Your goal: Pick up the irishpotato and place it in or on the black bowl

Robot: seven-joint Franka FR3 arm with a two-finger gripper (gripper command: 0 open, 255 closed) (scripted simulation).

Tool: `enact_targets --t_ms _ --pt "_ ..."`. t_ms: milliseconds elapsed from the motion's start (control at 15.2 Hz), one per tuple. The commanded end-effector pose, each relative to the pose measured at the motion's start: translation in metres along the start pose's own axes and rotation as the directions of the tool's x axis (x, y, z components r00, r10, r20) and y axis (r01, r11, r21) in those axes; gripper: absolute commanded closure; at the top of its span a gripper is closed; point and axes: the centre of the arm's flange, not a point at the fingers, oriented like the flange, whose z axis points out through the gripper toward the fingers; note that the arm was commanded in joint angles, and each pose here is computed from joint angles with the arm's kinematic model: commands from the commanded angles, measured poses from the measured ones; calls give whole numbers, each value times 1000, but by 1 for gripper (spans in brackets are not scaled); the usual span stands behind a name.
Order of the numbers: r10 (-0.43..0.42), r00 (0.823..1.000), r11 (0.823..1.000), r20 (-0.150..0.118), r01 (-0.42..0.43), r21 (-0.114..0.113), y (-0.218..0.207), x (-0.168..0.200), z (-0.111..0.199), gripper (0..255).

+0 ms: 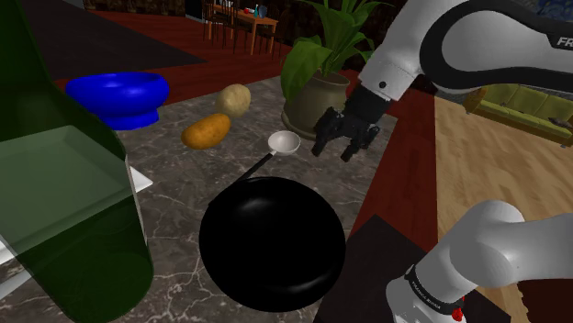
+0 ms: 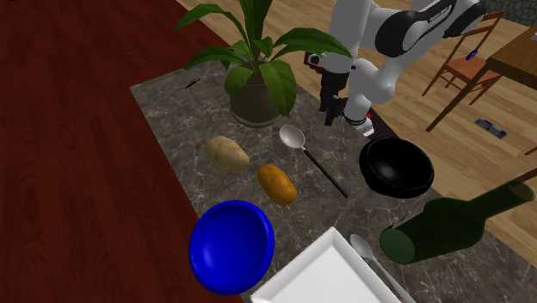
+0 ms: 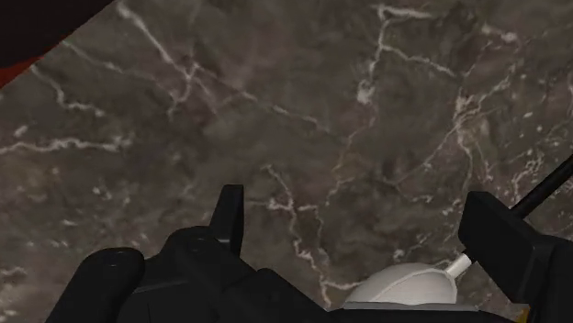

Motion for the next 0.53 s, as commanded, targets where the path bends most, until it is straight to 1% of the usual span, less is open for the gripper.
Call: enact_targets --t_ms 0,198,330,462 --pt "82 996 996 -39 -81 28 -20 0 11 0" --pt "195 976 979 -92 -189 70 -50 6 24 0" --pt "270 955 961 -124 -258 101 -70 13 32 0" --pt "344 926 936 -154 -325 134 -89 21 39 0"
